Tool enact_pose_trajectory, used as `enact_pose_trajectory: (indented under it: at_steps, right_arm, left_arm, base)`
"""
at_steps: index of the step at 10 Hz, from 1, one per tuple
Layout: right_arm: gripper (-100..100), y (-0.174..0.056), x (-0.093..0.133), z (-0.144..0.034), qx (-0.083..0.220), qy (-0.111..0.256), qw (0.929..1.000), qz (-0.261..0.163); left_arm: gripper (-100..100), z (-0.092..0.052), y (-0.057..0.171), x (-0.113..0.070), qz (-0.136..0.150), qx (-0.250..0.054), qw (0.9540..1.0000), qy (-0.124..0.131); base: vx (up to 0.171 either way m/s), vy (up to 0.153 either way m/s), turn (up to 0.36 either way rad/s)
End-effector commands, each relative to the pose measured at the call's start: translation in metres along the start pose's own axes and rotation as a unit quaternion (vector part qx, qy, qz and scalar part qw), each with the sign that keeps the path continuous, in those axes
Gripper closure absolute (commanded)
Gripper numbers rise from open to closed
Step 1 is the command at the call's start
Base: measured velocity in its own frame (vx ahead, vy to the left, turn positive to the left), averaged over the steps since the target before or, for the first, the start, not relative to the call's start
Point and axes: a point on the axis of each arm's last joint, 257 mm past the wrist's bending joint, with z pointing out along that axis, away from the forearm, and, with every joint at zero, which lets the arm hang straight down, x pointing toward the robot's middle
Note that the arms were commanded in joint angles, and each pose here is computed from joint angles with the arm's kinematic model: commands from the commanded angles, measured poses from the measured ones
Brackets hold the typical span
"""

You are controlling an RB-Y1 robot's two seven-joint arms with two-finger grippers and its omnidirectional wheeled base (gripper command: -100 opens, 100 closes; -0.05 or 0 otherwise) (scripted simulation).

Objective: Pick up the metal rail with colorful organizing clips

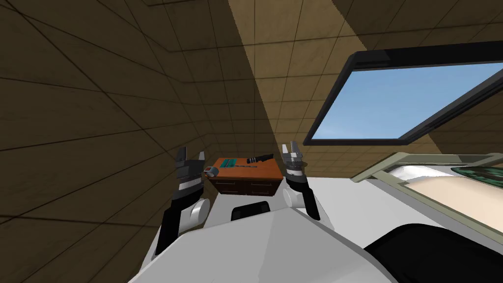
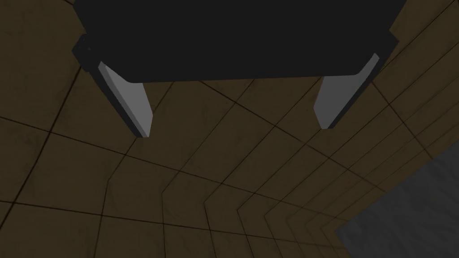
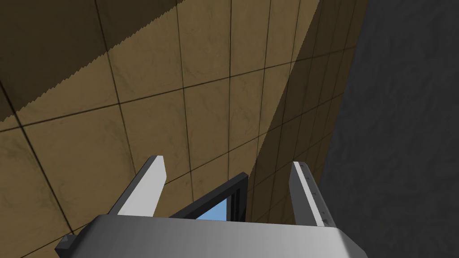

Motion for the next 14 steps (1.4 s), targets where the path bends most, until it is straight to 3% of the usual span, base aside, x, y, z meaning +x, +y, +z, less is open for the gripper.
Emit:
enact_pose_trajectory:
  at_steps: [1, 4, 8, 9, 11, 12, 13, 14]
  right_arm:
    - [0, 0.0, 0.0, 0.0, 0.0, 0.0, 1.0, 0.0]
    - [0, 0.0, 0.0, 0.0, 0.0, 0.0, 1.0, 0.0]
    - [0, 0.0, 0.0, 0.0, 0.0, 0.0, 1.0, 0.0]
    - [0, 0.0, 0.0, 0.0, 0.0, 0.0, 1.0, 0.0]
    - [0, 0.0, 0.0, 0.0, 0.0, 0.0, 1.0, 0.0]
    - [0, 0.0, 0.0, 0.0, 0.0, 0.0, 1.0, 0.0]
    - [0, 0.0, 0.0, 0.0, 0.0, 0.0, 1.0, 0.0]
    - [0, 0.0, 0.0, 0.0, 0.0, 0.0, 1.0, 0.0]
  left_arm:
    - [-100, 0.0, 0.006, 0.004, 0.0, -0.008, 0.9998, 0.016]
    - [-100, -0.003, 0.031, 0.012, -0.007, -0.043, 0.9977, 0.051]
    - [-100, -0.012, 0.09, 0.012, -0.025, -0.127, 0.988, 0.085]
    - [-100, -0.013, 0.093, 0.012, -0.025, -0.132, 0.9873, 0.085]
    - [-100, -0.022, 0.131, 0.004, -0.033, -0.187, 0.9776, 0.091]
    - [-100, -0.023, 0.134, 0.004, -0.033, -0.191, 0.9768, 0.09]
    - [-100, -0.029, 0.155, -0.004, -0.036, -0.223, 0.9701, 0.09]
    - [-100, -0.029, 0.156, -0.004, -0.036, -0.224, 0.9698, 0.09]
  base:
    - [-0.001, 0.004, -0.088]
    - [-0.001, 0.022, -0.167]
    - [-0.004, 0.047, -0.318]
    - [-0.004, 0.042, 0.03]
    - [0.008, 0.038, -0.393]
    - [-0.004, 0.049, -0.105]
    - [-0.008, 0.042, -0.253]
    - [-0.006, 0.041, -0.168]
